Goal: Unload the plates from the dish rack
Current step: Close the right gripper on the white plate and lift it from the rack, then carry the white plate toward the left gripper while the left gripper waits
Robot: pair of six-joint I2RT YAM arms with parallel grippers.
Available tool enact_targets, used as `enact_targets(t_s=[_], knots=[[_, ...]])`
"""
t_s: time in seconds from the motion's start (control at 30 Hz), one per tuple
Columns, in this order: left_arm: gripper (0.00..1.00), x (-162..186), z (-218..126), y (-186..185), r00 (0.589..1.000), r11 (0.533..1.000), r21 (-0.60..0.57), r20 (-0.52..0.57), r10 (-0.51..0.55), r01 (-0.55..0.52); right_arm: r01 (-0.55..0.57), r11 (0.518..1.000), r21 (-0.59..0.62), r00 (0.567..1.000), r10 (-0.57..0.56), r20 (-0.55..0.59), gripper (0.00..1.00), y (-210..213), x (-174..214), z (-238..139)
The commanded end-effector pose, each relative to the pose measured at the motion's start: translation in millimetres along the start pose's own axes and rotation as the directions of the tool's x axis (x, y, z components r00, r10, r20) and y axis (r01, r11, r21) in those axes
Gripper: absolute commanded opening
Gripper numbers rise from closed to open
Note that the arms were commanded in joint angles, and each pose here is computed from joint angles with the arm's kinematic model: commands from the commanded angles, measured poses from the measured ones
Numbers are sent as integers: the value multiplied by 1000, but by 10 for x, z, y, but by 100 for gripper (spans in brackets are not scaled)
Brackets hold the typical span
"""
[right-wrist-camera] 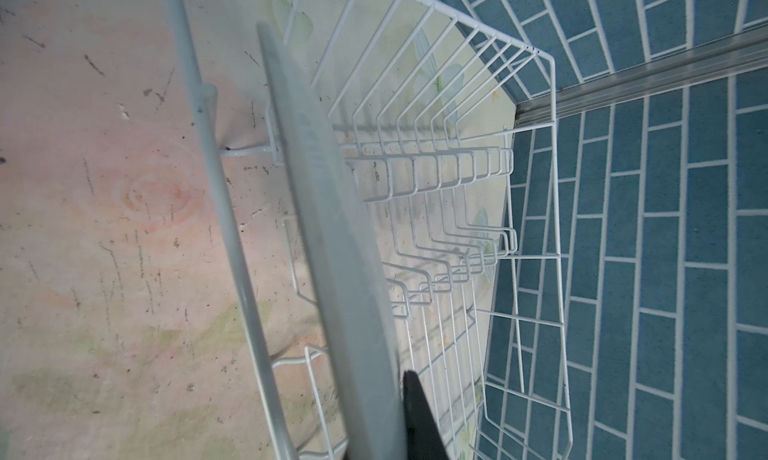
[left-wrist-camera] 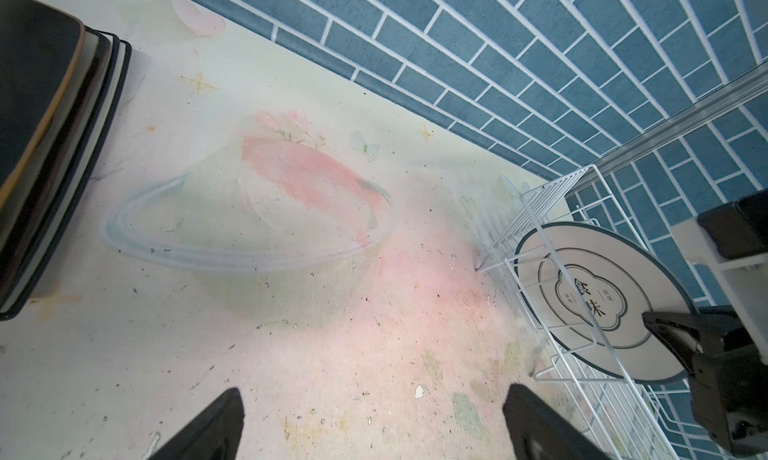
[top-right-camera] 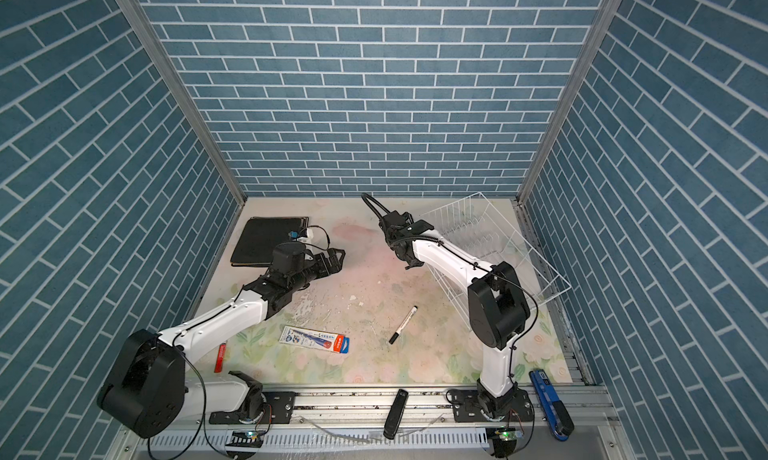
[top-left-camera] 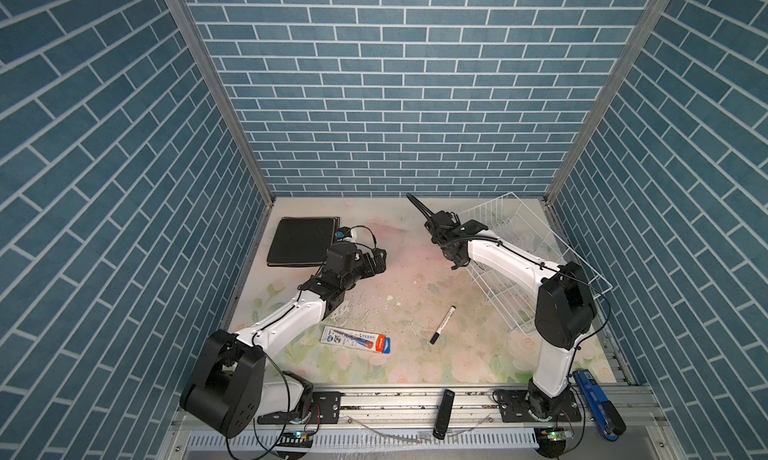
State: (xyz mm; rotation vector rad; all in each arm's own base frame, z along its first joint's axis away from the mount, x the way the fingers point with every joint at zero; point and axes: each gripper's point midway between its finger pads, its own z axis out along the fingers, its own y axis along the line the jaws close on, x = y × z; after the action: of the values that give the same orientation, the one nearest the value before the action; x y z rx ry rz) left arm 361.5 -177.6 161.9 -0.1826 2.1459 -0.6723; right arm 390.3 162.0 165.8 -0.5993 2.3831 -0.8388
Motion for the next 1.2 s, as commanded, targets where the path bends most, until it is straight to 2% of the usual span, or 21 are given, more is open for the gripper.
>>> enact_targets(t_s=[0.0, 0.73, 1.17], knots=[[100, 4, -20, -26, 1000, 1000, 3, -5, 22, -22, -56, 993, 102, 996, 49, 68, 0, -433, -131, -253], [100, -6, -28, -49, 1000, 1000, 13, -2, 17, -17, -125, 982, 144, 980, 99, 175, 0, -763, -211, -666], [100, -17, -27, -67, 1000, 1000, 20, -1, 16, -16, -258, 953, 159, 910, 184, 372, 0, -1056, -331, -1071]])
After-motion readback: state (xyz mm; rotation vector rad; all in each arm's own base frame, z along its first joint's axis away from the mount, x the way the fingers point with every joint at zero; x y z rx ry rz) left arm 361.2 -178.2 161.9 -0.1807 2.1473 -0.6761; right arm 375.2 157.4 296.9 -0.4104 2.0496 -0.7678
